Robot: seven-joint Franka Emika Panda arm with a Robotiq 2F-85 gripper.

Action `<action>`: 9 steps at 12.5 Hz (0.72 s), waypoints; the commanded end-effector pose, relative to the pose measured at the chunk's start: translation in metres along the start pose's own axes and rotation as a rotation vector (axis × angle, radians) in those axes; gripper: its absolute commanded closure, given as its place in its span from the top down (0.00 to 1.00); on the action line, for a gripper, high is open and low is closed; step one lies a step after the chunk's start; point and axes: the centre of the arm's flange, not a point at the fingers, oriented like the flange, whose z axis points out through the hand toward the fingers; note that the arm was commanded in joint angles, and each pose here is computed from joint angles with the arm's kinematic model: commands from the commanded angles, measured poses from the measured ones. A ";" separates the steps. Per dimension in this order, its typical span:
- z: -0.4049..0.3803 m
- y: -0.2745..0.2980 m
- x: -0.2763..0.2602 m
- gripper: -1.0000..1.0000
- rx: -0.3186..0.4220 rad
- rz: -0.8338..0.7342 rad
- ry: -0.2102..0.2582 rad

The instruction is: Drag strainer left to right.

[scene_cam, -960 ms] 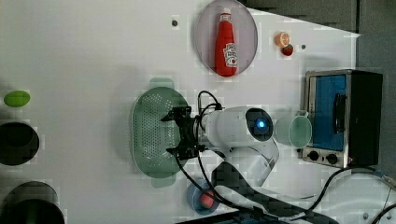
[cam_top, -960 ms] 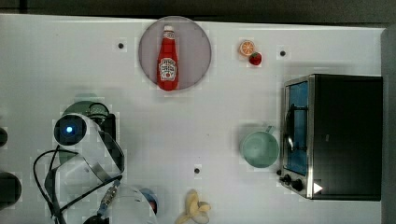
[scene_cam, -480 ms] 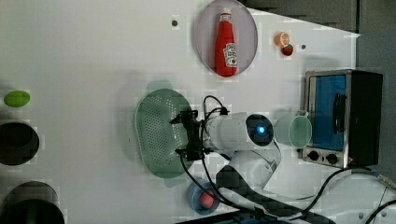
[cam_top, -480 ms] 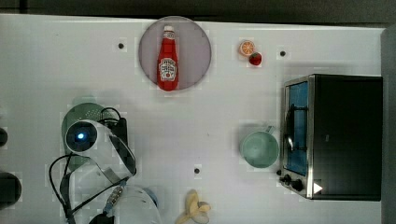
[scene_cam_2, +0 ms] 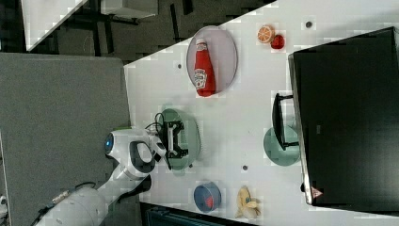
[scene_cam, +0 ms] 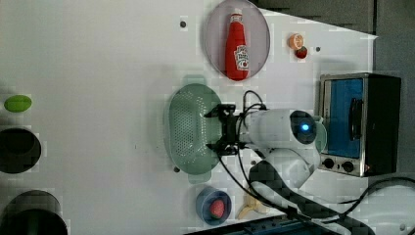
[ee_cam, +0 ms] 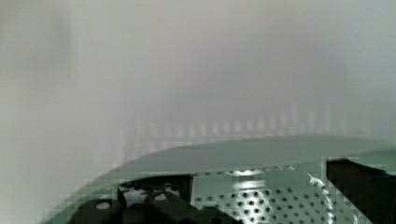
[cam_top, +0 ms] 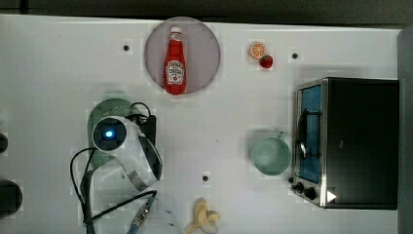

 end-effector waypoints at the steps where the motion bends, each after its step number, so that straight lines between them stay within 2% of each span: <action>1: 0.005 -0.005 0.043 1.00 -0.014 -0.036 0.026; 2: 0.006 -0.007 0.053 1.00 -0.016 -0.040 0.031; 3: 0.001 -0.016 0.088 1.00 -0.010 -0.036 0.044; 9: -0.001 -0.022 0.154 1.00 -0.017 -0.073 0.067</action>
